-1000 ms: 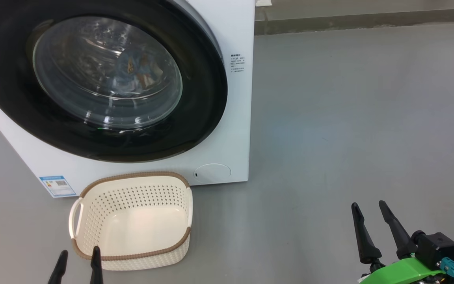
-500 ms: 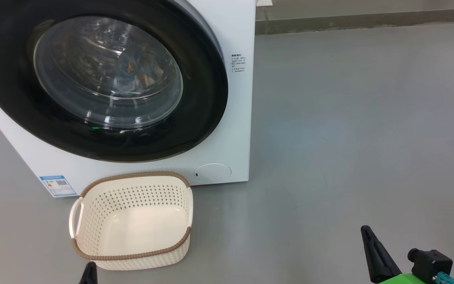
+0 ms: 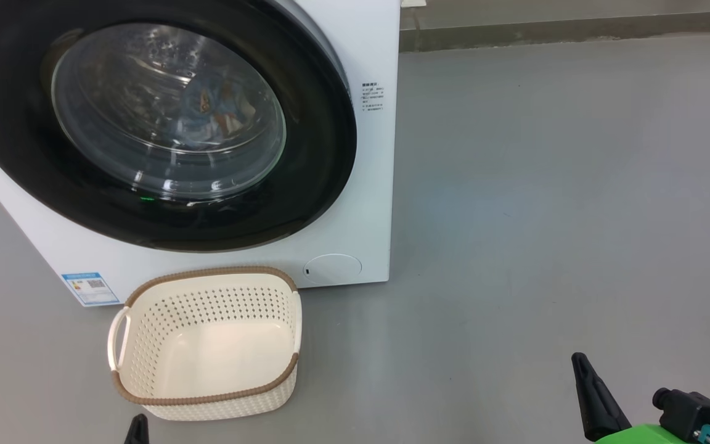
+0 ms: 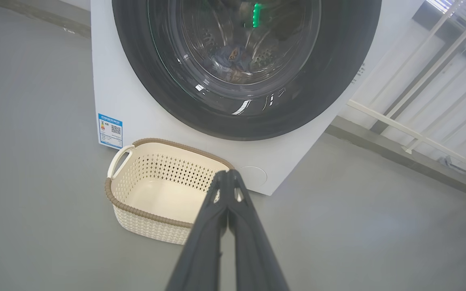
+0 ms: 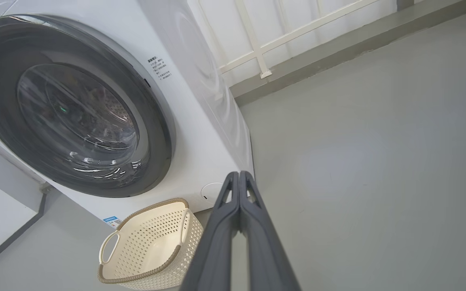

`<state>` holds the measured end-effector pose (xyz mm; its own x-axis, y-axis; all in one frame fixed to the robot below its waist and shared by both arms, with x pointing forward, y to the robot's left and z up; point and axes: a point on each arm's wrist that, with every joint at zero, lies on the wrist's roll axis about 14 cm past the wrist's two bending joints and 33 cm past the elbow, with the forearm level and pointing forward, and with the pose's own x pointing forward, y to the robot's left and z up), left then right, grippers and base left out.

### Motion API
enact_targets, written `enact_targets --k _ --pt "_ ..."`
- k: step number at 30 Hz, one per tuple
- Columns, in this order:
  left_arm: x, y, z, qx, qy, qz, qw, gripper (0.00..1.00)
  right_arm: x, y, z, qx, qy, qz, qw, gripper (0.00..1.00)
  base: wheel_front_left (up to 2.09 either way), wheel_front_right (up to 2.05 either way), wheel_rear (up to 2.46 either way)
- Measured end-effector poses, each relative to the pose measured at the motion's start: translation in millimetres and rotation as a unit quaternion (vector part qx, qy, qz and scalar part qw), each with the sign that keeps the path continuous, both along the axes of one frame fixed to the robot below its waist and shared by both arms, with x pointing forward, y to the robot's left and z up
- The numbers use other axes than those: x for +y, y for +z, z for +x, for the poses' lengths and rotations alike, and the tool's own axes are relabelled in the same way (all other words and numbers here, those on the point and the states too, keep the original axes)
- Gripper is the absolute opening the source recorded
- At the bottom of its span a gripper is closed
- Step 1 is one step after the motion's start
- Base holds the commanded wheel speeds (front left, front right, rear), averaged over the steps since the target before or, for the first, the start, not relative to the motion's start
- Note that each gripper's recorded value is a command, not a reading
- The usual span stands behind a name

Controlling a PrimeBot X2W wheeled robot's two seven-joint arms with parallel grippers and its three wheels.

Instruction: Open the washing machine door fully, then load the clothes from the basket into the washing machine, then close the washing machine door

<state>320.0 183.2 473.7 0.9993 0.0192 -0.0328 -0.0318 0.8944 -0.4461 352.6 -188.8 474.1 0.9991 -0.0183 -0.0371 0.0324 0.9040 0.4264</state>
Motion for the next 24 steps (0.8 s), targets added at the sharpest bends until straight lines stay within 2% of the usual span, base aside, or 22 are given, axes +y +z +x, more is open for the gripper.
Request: enact_targets --k 24 --pt "4.9 -4.7 11.1 0.017 0.016 -0.128 0.992 0.0 -10.2 -6.7 1.4 0.02 -0.029 0.134 0.99 0.0 0.0 0.0 0.0"
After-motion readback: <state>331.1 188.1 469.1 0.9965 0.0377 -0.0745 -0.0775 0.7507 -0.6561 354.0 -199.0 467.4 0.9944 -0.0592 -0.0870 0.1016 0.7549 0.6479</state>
